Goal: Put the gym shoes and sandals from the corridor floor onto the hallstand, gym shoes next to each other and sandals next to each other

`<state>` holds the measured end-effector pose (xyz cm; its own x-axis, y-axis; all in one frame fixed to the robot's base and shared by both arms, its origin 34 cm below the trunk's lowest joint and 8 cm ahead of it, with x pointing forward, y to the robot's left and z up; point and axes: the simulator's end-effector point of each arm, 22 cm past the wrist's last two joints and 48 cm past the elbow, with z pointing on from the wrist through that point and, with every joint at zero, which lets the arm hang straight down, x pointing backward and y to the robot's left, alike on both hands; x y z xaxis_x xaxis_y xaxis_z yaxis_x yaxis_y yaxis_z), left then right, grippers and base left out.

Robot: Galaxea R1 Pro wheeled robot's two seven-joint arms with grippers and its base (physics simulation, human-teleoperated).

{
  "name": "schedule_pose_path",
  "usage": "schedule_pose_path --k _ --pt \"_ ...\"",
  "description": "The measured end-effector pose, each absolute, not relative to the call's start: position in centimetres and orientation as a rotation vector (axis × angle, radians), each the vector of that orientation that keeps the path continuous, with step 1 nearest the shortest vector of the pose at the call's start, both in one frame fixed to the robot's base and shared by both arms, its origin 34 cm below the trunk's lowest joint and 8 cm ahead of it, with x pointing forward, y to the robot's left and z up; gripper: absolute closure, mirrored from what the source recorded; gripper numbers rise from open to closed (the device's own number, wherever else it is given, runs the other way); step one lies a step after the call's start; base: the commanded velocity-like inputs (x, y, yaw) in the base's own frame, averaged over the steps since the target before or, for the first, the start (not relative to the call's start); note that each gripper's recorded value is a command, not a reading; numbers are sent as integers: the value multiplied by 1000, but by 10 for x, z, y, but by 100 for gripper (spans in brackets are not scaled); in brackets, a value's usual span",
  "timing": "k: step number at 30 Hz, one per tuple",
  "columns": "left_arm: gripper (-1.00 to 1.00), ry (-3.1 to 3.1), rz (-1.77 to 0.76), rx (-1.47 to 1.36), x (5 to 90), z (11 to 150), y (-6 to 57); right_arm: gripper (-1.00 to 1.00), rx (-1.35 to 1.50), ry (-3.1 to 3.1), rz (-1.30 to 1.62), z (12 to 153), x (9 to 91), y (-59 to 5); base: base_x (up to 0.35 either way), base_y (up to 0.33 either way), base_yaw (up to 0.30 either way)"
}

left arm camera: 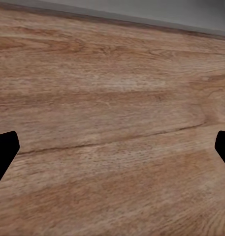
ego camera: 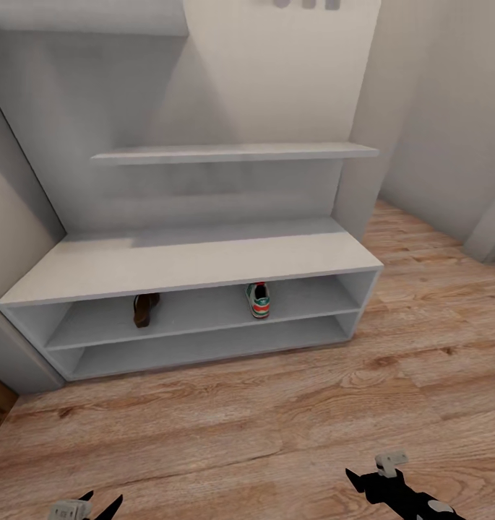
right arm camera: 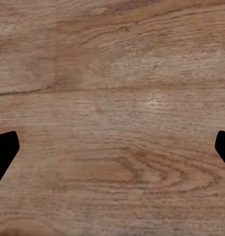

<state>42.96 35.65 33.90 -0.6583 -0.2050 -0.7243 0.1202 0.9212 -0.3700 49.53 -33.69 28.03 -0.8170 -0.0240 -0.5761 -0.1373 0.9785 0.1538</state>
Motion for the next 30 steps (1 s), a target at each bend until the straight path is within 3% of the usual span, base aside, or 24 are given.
schedule_pose_path --k 13,30 --pt "-100 2234 -496 -65 430 339 356 -100 -111 2518 273 279 495 -323 0 0 -9" --pt "-100 2236 -498 -51 430 339 355 -100 -112 2516 269 280 496 -324 0 0 -233"
